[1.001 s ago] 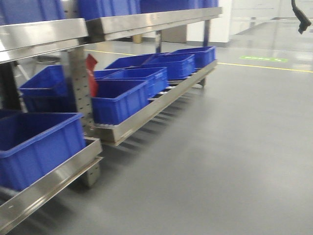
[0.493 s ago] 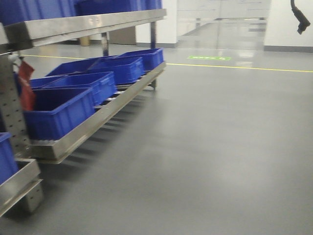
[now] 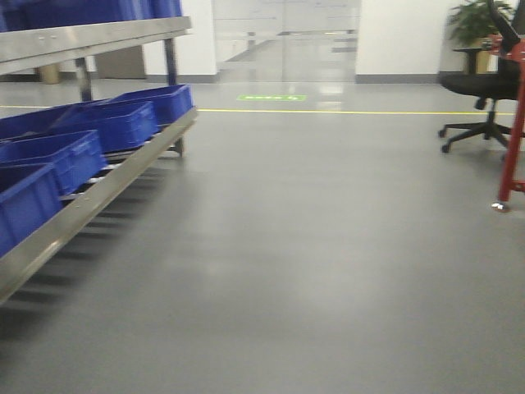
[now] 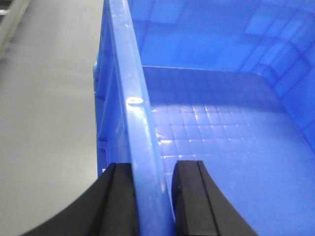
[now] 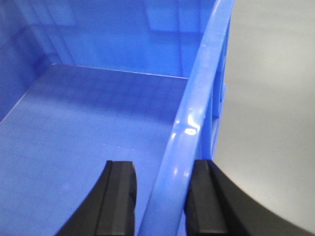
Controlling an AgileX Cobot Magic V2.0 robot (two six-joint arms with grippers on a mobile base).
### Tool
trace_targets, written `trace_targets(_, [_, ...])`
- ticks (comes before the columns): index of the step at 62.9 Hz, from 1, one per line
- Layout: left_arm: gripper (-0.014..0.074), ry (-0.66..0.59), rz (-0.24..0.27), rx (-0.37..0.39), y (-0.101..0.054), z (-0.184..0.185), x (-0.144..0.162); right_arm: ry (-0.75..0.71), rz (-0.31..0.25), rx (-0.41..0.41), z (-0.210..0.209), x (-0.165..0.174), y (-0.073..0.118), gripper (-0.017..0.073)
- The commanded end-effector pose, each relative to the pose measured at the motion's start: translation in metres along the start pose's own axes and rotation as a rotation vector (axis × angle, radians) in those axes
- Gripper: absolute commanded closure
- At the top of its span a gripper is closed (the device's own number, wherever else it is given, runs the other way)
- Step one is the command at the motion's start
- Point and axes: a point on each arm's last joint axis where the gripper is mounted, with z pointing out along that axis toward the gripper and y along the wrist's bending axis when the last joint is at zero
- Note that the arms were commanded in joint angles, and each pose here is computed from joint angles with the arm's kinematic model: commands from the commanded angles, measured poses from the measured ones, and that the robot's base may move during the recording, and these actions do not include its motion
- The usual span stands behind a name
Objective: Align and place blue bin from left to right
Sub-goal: 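Carry the blue bin across the floor past the red table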
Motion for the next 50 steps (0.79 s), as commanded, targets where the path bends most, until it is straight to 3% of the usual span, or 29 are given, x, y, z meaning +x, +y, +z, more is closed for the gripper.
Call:
trace_targets(1, [0.0704, -0.107, 0.003, 0.106, -0.0148, -0.0198, -0.0099, -0.19, 0.007, -0.046, -0.0132, -0.0187, 0.0086, 0.0712])
trace_targets(50, [0.0704, -0.107, 0.003, 0.106, -0.0148, -0.0198, -0.0099, -0.19, 0.007, -0.046, -0.0132, -0.0187, 0.0086, 0.0712])
